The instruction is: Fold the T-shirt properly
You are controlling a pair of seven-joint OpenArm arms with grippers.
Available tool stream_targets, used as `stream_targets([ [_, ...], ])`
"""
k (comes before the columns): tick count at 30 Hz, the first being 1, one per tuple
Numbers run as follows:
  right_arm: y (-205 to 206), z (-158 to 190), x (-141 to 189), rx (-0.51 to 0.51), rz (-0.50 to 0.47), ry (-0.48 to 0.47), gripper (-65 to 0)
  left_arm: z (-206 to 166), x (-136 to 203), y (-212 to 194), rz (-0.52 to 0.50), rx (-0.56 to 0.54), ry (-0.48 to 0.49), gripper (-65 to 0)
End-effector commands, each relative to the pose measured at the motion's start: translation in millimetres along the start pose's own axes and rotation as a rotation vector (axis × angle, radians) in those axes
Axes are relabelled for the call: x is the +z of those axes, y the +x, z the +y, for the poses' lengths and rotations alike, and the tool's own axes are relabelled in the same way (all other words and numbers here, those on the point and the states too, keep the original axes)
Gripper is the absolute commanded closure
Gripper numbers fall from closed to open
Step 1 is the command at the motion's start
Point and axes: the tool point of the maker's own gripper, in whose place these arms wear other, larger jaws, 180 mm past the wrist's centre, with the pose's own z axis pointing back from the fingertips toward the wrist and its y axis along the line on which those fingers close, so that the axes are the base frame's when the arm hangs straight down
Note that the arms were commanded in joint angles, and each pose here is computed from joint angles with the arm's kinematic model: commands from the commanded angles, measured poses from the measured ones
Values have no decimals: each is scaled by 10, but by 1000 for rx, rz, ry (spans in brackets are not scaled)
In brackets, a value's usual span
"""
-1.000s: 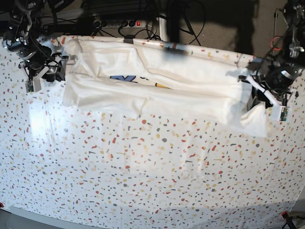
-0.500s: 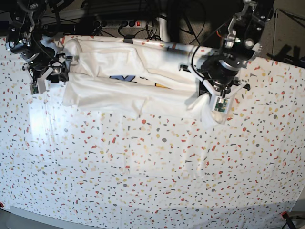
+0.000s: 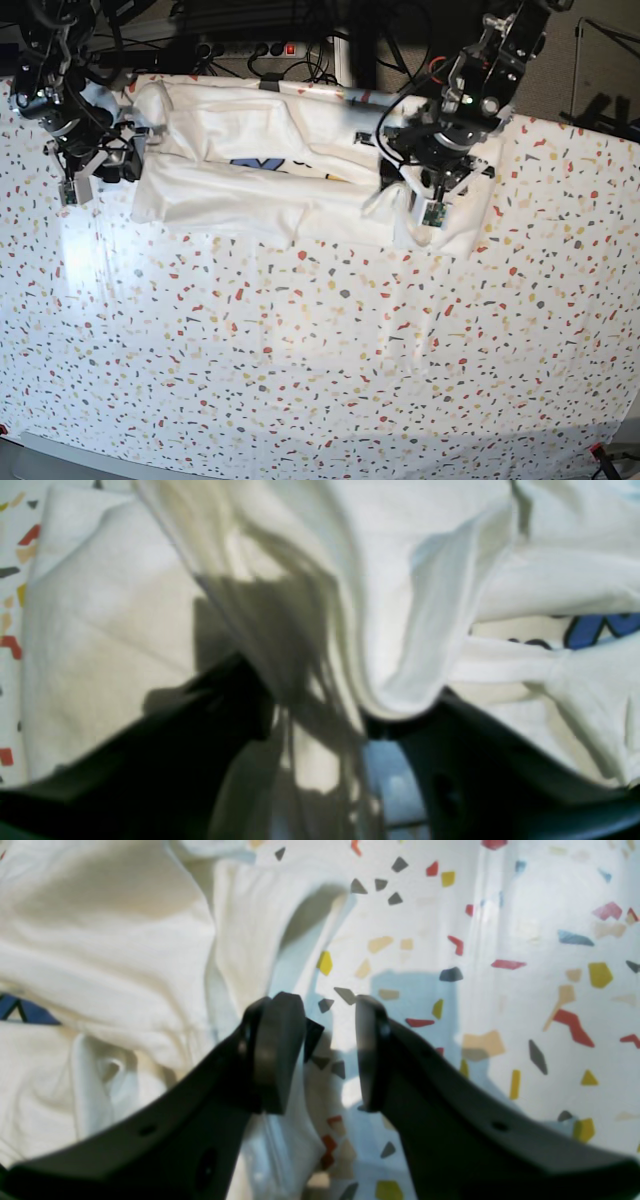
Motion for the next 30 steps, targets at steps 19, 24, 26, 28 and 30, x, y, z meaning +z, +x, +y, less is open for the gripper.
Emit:
stream_targets([
  [19,185,-63,-8,25,1,-7,-217,-458,241,731,-212,-22,-241,-292],
  [24,184,-62,-8,25,1,-7,-217,-466,238,686,-193,-36,-248,-335],
  [26,187,-63,-8,25,0,-7,-217,-500,243,649,-185,-55,-259,-373],
  [28,190,-63,-9,25,0,-8,-217,-533,241,611,-179,-85,-259,-377],
  [30,207,-65,-16,26,0,-8,-217,-542,228,582,-180,-146,-233,-377],
])
